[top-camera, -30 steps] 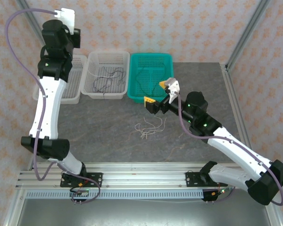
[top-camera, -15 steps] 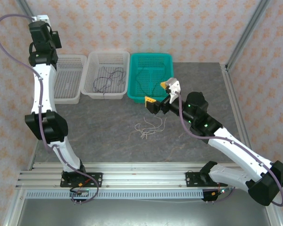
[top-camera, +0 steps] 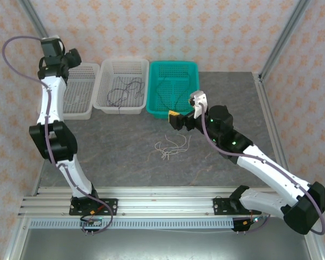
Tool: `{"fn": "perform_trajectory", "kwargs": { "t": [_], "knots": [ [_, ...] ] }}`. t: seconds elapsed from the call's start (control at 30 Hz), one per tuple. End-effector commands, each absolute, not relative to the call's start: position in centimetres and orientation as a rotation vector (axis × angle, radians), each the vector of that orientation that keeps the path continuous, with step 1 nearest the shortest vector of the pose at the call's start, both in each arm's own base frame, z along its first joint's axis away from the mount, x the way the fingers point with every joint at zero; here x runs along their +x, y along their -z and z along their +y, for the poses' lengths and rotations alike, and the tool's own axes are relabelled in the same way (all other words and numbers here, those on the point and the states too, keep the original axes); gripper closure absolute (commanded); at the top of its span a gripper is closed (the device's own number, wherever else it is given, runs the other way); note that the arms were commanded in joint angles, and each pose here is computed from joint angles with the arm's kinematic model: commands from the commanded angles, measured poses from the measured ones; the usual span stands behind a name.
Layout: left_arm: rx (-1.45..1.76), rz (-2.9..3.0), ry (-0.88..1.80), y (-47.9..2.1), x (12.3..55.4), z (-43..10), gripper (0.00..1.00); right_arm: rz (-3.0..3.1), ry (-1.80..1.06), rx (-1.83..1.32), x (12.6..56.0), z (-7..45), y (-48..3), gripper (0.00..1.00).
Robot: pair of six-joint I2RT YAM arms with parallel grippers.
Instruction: Untangle the cables
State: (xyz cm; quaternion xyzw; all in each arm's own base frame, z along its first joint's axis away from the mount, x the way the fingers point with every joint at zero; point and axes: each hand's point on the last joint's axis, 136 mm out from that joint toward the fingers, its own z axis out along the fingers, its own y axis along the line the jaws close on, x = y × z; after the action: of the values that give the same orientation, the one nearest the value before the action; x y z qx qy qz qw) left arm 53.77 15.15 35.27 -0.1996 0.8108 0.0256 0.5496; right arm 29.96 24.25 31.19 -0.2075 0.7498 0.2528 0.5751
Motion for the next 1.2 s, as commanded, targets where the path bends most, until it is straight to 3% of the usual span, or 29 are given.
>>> {"fn": "perform_trajectory", "kwargs": {
  "t": [0.0, 0.17, 0.33, 0.53, 0.8, 1.07, 1.17],
  "knots": [
    [-0.346, 1.779, 0.155, -43.9, 48.8, 7.2, 0.27, 1.944, -0.505, -0.363, 31.0, 22.3, -26.9, 0.01],
    [-0.194, 1.856, 0.384, -42.2, 42.5, -3.9, 0.23, 2.092, -0.443, -0.299, 30.0, 20.2, -21.7, 0.01],
    [-0.219, 2.022, 0.592, -32.5, 36.2, -13.7, 0.24, 2.212, -0.413, -0.190, 28.6, 17.9, -17.5, 0.01],
    [-0.163, 2.216, 0.497, -22.2, 30.9, -19.7, 0.30, 2.335, -0.344, 0.024, 28.2, 15.1, -13.6, 0.04],
    [-0.158, 2.568, 0.436, -11.0, 29.5, -22.2, 0.52, 2.385, -0.373, -0.009, 27.5, 15.4, -11.8, 0.05],
    [-0.108, 2.644, 0.420, -5.9, 32.0, -25.2, 0.56, 2.374, -0.467, -0.070, 26.9, 16.6, -12.0, 0.05],
    [-0.121, 2.673, 0.403, -4.5, 32.4, -25.6, 0.69, 2.356, -0.493, -0.099, 26.7, 16.9, -12.3, 0.05]
  ]
}}
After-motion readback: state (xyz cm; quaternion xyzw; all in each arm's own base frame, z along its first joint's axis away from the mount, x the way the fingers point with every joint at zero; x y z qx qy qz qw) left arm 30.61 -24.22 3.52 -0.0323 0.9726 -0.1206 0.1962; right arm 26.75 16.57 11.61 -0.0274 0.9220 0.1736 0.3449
